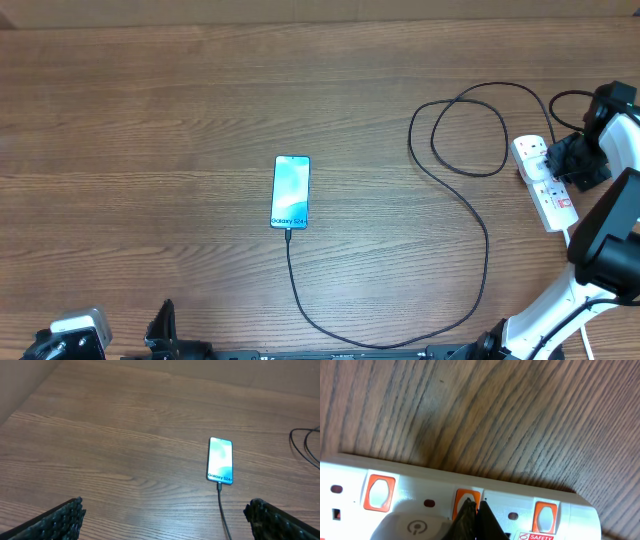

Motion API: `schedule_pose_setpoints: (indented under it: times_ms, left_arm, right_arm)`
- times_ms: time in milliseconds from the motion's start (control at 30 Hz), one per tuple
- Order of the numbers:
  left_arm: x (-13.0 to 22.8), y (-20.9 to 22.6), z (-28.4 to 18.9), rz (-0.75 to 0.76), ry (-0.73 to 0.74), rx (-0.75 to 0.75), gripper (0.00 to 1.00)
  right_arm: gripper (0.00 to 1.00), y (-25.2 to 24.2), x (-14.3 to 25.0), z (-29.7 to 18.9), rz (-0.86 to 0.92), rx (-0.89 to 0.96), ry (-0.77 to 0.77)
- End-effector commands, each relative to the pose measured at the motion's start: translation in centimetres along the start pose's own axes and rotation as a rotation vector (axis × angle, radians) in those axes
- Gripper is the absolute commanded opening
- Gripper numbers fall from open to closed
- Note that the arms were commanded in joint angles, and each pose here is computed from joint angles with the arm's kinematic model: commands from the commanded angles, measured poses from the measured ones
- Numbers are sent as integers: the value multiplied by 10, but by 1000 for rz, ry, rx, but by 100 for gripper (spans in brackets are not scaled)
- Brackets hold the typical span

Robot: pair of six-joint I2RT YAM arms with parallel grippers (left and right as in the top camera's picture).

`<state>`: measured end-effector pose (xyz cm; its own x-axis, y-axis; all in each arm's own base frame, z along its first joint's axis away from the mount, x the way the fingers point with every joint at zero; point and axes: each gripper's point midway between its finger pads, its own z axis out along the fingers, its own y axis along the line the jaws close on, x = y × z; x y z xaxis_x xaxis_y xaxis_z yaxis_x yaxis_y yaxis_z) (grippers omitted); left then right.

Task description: Plug charger to phone and switch on socket

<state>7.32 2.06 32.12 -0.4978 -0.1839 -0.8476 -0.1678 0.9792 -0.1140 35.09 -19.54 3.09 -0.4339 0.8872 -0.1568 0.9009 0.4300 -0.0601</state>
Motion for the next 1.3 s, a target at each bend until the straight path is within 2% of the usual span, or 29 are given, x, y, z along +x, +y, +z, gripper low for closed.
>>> schedule_pose_setpoints:
  times_ms: [0, 967, 1267]
  left_arm:
    - [-1, 2, 0, 20, -11, -9, 100]
    - [-1, 2, 0, 20, -11, -9, 99]
    - [-1, 2, 0, 20, -11, -9, 100]
  right_arm:
    - [4, 27, 23, 10, -67, -43, 50]
    - [4, 25, 45, 24, -73, -52, 114]
    - [4, 22, 20, -1, -59, -20, 62]
